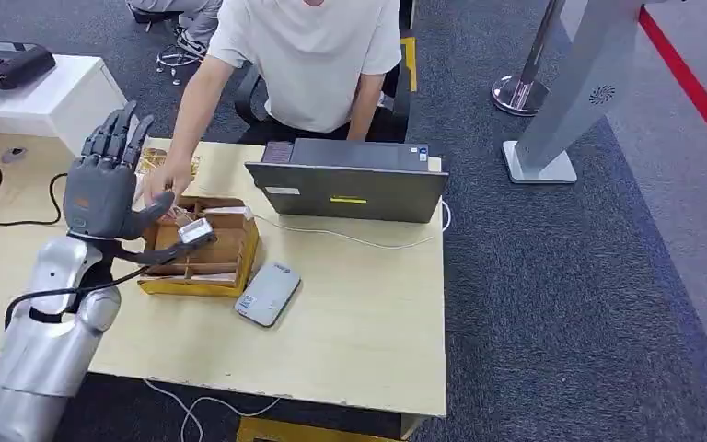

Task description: Pass the card to the sensor for recognition and then transmit it.

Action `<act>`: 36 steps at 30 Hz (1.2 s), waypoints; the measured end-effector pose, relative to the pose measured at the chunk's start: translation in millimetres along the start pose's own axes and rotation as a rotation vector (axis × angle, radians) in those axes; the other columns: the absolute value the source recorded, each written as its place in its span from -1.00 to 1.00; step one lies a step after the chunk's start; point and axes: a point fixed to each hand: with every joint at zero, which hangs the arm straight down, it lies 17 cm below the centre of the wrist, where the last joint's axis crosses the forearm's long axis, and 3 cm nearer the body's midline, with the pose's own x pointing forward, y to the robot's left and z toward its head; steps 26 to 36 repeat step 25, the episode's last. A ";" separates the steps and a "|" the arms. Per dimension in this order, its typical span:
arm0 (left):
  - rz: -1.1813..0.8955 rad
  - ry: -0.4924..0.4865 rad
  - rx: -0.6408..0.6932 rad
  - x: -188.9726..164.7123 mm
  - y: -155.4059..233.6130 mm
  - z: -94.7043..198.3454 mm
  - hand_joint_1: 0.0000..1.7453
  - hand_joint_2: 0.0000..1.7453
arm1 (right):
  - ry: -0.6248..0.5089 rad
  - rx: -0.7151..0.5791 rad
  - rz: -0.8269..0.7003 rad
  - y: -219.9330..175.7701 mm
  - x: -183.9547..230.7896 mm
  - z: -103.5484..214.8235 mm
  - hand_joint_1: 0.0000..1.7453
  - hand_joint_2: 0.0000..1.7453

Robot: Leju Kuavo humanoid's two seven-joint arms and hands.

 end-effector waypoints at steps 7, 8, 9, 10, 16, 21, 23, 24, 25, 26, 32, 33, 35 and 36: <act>0.258 0.297 -0.056 -135.4 41.2 139.3 -1.00 1.00 | 0.037 -0.038 -0.049 -7.8 -15.6 2.9 -1.00 1.00; 0.306 0.344 -0.069 -165.8 53.2 157.4 -1.00 1.00 | 0.041 -0.044 -0.053 -9.4 -18.3 3.3 -1.00 1.00; 0.332 0.373 -0.084 -196.3 71.2 174.9 -1.00 1.00 | 0.044 -0.049 -0.058 -10.8 -19.6 3.5 -1.00 1.00; 0.346 0.416 -0.083 -224.8 91.3 190.9 -1.00 1.00 | 0.047 -0.053 -0.060 -11.8 -20.7 3.7 -1.00 1.00; 0.294 0.786 0.097 -346.5 200.3 309.9 -1.00 1.00 | 0.058 -0.067 -0.066 -15.5 -24.9 4.1 -1.00 1.00; 0.514 1.318 0.620 -397.8 225.5 473.1 -1.00 1.00 | 0.104 -0.085 -0.035 -19.8 -31.6 3.6 -1.00 1.00; 0.583 1.465 0.767 -385.1 198.0 540.4 -1.00 -1.00 | 0.134 -0.093 -0.013 -21.8 -39.2 4.9 -1.00 1.00; 0.592 1.555 0.799 -373.7 178.0 572.4 -1.00 -1.00 | 0.148 -0.095 -0.003 -22.6 -42.1 5.3 -1.00 1.00; 0.604 1.658 0.825 -355.7 154.5 606.0 -1.00 -1.00 | 0.161 -0.094 0.007 -22.4 -44.1 5.6 -1.00 1.00; 0.604 1.658 0.825 -355.7 154.5 606.0 -1.00 -1.00 | 0.161 -0.094 0.007 -22.4 -44.1 5.6 -1.00 1.00; 0.604 1.658 0.825 -355.7 154.5 606.0 -1.00 -1.00 | 0.161 -0.094 0.007 -22.4 -44.1 5.6 -1.00 1.00; 0.604 1.658 0.825 -355.7 154.5 606.0 -1.00 -1.00 | 0.161 -0.094 0.007 -22.4 -44.1 5.6 -1.00 1.00; 0.604 1.658 0.825 -355.7 154.5 606.0 -1.00 -1.00 | 0.161 -0.094 0.007 -22.4 -44.1 5.6 -1.00 1.00; 0.604 1.658 0.825 -355.7 154.5 606.0 -1.00 -1.00 | 0.161 -0.094 0.007 -22.4 -44.1 5.6 -1.00 1.00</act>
